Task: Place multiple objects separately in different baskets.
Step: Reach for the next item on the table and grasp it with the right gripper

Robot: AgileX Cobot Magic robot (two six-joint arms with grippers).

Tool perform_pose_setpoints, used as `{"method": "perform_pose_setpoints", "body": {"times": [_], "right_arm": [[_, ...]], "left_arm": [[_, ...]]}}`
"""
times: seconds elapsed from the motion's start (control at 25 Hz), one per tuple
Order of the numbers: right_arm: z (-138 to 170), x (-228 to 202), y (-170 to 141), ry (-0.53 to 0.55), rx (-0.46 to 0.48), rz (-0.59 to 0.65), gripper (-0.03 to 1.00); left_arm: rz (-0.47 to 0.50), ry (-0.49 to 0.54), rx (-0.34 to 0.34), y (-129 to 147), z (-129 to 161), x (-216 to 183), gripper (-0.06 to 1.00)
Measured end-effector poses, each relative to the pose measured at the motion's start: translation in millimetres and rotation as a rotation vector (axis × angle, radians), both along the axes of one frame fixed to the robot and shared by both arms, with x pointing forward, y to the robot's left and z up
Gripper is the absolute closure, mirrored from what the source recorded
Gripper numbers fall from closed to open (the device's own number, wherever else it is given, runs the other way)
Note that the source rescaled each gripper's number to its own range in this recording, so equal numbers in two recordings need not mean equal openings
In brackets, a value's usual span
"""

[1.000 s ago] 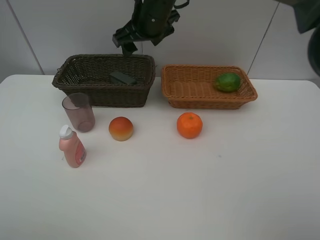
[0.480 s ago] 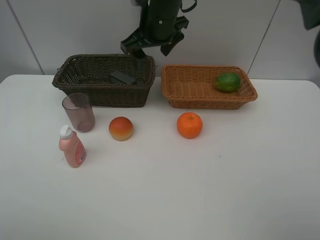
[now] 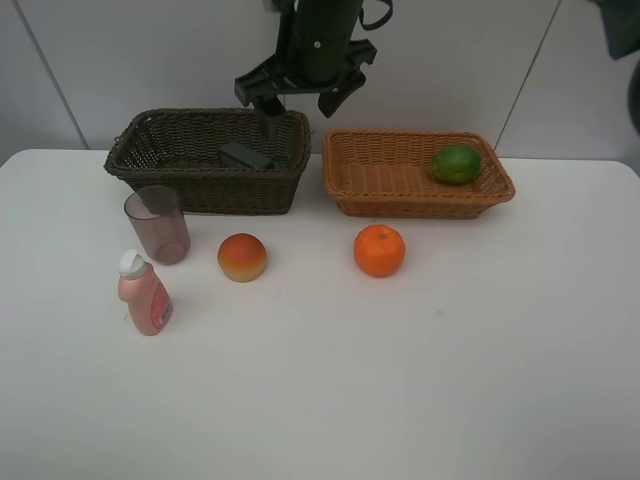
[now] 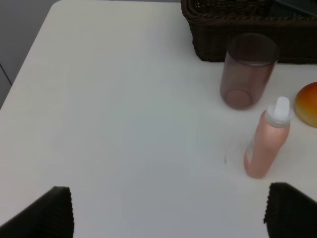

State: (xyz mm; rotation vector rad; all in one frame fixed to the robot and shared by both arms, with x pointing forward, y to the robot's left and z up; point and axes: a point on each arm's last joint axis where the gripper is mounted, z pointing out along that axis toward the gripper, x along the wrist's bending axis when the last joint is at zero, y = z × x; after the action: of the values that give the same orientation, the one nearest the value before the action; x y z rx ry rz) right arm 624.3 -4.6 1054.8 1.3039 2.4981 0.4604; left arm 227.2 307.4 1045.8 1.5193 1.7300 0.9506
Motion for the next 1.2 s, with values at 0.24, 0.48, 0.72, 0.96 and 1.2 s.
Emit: {"method": "perform_pose_setpoints", "body": {"times": [0.24, 0.48, 0.72, 0.96, 1.2], "right_arm": [[-10.8, 6.6, -11.9, 0.029, -0.022, -0.028, 0.19], [-30.6, 5.8, -19.0, 0.089, -0.062, -0.039, 0.19], [-36.0, 4.4, -20.3, 0.127, -0.043, -0.060, 0.19], [-36.1, 7.7, -25.0, 0.156, 0.004, -0.111, 0.19], [-13.4, 1.9, -30.4, 0.157, 0.079, -0.124, 0.19]], "left_arm": [[0.000, 0.000, 0.000, 0.0, 0.0, 0.0, -0.06], [0.000, 0.000, 0.000, 0.0, 0.0, 0.0, -0.06], [0.000, 0.000, 0.000, 0.0, 0.0, 0.0, -0.06], [0.000, 0.000, 0.000, 0.0, 0.0, 0.0, -0.06], [0.000, 0.000, 0.000, 0.0, 0.0, 0.0, -0.06]]}}
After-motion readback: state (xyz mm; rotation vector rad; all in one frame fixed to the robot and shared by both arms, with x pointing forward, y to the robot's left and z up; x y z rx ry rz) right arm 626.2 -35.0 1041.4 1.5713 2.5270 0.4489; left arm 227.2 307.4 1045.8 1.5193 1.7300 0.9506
